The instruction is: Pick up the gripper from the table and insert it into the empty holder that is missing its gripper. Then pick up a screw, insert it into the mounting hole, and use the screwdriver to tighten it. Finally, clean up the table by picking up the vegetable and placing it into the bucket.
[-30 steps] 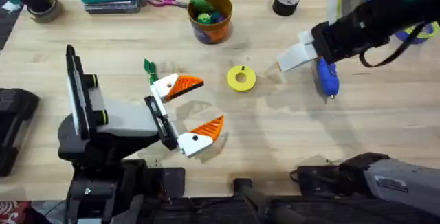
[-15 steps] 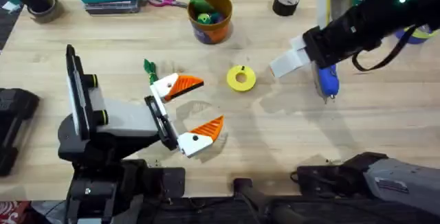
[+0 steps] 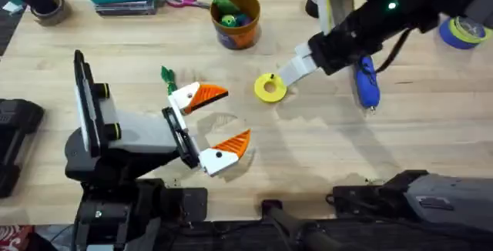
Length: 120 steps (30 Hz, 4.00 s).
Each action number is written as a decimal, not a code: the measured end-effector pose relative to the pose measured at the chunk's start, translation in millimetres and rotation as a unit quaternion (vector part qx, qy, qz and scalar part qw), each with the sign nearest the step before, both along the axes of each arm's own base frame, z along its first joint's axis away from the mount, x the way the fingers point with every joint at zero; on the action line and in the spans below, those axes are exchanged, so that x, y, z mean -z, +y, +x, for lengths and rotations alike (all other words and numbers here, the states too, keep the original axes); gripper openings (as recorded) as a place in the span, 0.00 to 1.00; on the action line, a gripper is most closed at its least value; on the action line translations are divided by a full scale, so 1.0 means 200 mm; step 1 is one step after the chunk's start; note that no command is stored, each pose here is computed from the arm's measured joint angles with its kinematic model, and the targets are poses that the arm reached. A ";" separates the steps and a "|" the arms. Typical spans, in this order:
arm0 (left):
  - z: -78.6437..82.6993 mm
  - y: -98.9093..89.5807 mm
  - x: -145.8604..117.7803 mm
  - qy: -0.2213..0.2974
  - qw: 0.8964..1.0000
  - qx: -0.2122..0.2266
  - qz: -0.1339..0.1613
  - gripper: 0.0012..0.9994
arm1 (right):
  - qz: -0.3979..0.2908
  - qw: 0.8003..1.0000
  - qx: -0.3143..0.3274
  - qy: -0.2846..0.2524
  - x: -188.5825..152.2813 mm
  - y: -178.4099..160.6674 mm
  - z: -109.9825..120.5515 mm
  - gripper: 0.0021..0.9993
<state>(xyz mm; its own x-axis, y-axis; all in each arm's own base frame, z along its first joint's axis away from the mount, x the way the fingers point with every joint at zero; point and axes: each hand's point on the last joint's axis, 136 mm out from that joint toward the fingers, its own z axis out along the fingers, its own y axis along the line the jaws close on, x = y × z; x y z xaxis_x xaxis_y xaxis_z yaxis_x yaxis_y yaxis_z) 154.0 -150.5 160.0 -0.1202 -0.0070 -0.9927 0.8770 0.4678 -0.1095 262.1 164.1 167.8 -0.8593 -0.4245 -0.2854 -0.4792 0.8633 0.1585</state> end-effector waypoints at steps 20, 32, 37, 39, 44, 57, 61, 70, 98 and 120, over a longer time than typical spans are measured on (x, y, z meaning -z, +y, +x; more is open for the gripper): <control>0.00 0.00 0.00 0.000 1.000 0.000 0.000 0.94 | -0.017 0.998 0.043 -0.040 0.13 0.09 0.15 1.00; 0.00 0.00 0.00 0.000 1.000 0.000 0.000 0.94 | -0.006 0.997 0.044 -0.059 0.27 0.12 0.22 1.00; 0.00 0.00 0.00 0.000 1.000 0.000 0.000 0.94 | -0.012 0.998 0.044 -0.050 0.34 0.14 0.25 1.00; 0.00 0.00 0.00 0.000 1.000 0.000 0.000 0.94 | -0.015 0.998 0.044 -0.047 0.37 0.14 0.26 1.00; 0.00 0.00 0.00 0.000 1.000 0.000 0.000 0.94 | -0.014 0.998 0.044 -0.047 0.40 0.16 0.28 0.99; 0.00 0.00 0.00 0.000 1.000 0.000 0.000 0.94 | -0.036 0.999 0.031 -0.015 0.53 0.18 0.24 0.86; 0.00 0.00 0.00 0.000 1.000 0.000 0.000 0.94 | -0.036 0.999 0.025 -0.017 0.55 0.20 0.25 0.76; 0.00 0.00 0.00 0.000 1.000 0.000 0.000 0.94 | -0.025 0.999 0.024 -0.033 0.52 0.23 0.28 0.68; 0.00 0.00 0.00 0.000 1.000 0.000 0.000 0.94 | -0.022 0.999 0.024 -0.038 0.55 0.25 0.32 0.39; 0.00 0.00 0.00 0.000 1.000 0.000 0.000 0.94 | -0.022 0.999 0.022 -0.038 0.55 0.26 0.31 0.22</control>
<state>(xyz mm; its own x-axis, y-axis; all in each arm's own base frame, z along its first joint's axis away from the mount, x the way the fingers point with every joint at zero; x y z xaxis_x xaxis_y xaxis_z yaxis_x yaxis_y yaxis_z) 154.0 -150.5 160.0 -0.1205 -0.0072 -0.9927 0.8770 0.4678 -0.1098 324.8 215.2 57.3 -0.8539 -0.4000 -0.3331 -0.4496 0.8892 0.0846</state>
